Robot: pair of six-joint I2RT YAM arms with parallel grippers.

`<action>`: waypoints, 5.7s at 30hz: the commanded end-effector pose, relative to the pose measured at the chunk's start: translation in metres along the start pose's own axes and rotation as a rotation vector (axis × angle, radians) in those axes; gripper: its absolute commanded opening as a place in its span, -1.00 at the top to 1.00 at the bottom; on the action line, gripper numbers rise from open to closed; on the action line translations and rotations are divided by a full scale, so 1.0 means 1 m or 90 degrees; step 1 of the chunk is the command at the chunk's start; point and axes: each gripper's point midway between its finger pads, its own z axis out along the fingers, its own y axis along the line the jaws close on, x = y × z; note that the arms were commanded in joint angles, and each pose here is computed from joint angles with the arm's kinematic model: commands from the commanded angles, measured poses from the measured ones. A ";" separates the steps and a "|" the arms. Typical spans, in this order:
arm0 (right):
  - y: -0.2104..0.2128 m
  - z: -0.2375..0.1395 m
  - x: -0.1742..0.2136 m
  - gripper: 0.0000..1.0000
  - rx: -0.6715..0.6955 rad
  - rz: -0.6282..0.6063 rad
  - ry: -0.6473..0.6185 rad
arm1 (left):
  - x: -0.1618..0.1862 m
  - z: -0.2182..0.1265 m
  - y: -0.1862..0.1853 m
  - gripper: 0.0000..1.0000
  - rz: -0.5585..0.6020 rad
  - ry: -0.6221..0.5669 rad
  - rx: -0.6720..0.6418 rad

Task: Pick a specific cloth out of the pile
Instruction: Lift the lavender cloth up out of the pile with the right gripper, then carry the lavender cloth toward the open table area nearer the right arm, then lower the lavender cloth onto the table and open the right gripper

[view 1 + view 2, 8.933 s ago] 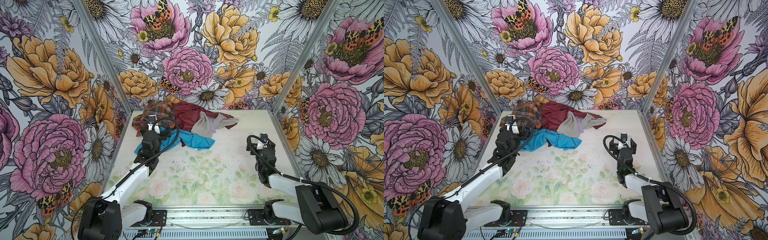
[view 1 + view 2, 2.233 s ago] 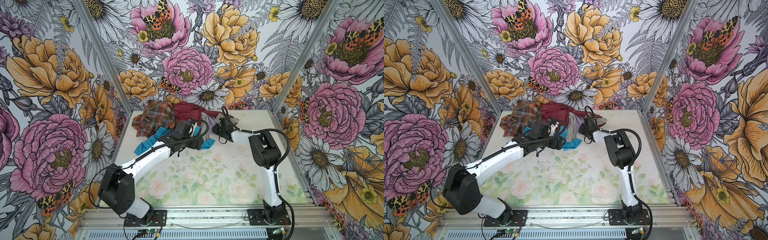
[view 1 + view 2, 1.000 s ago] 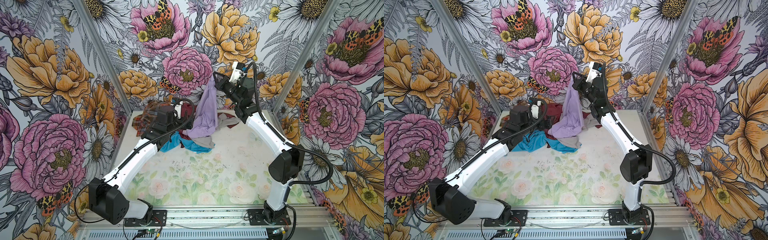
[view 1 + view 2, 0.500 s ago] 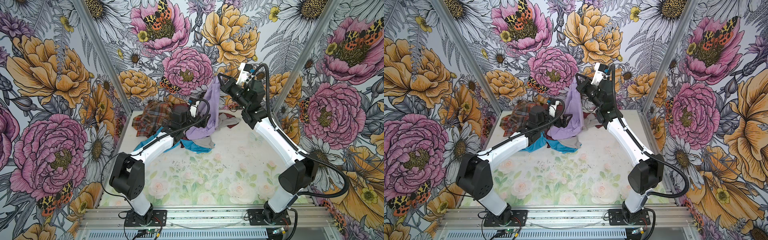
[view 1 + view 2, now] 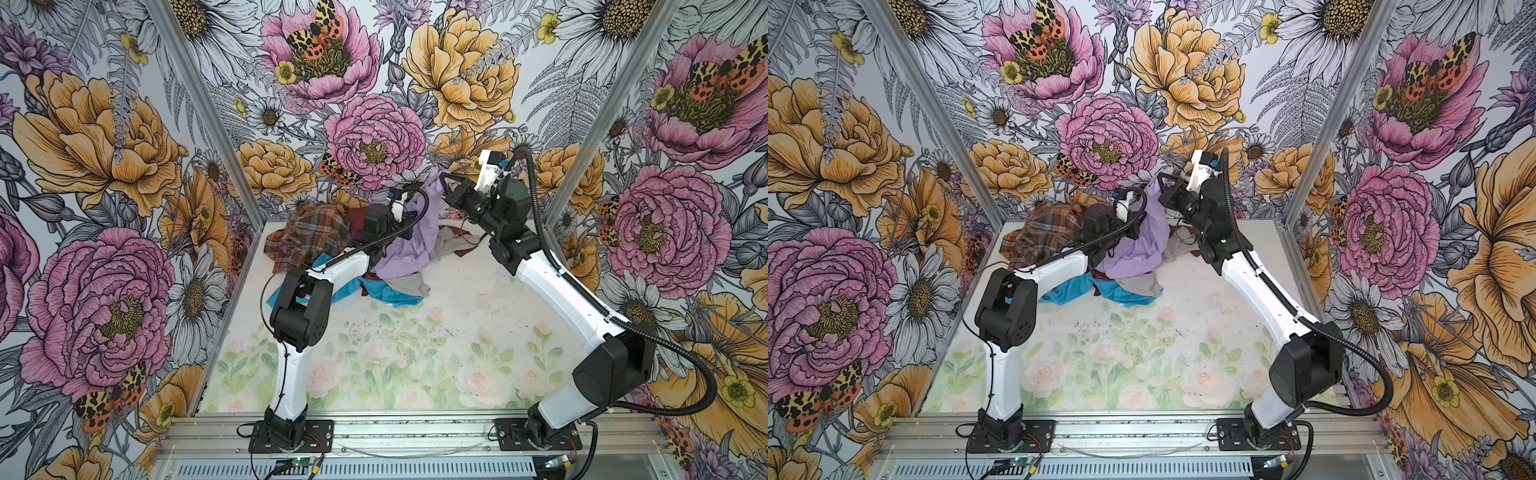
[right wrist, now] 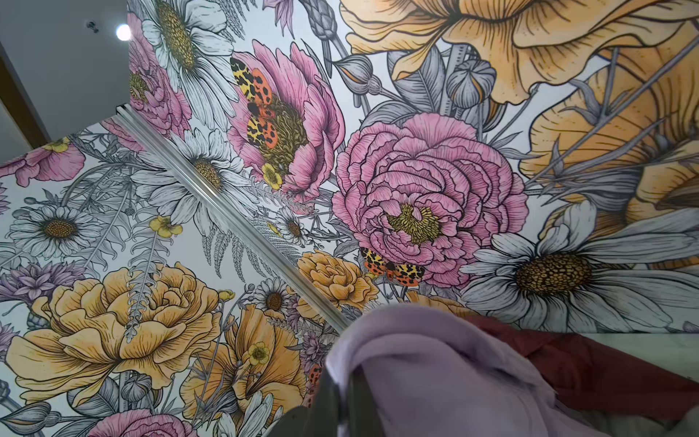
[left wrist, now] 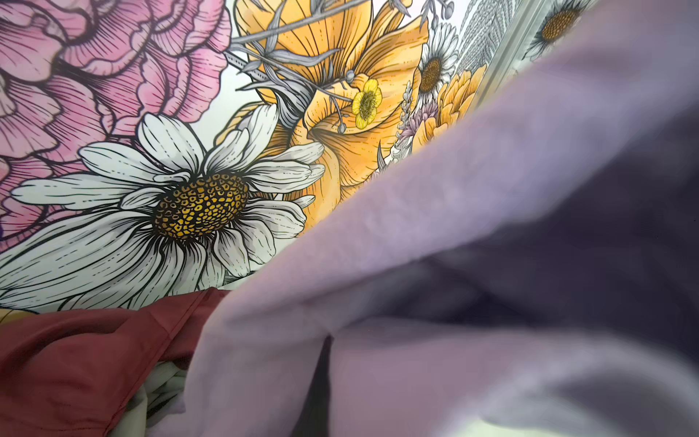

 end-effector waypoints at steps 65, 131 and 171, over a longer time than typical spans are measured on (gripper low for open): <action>-0.025 -0.081 0.021 1.00 0.031 -0.167 0.018 | -0.118 -0.140 -0.146 -0.46 -0.077 0.016 0.133; -0.294 -0.320 0.146 1.00 0.737 -0.017 0.249 | -0.007 -0.224 -0.054 -0.92 -0.102 0.159 -0.085; -0.348 -0.305 0.167 -0.35 0.774 0.006 0.494 | -0.007 -0.228 -0.017 -0.88 -0.128 0.134 -0.147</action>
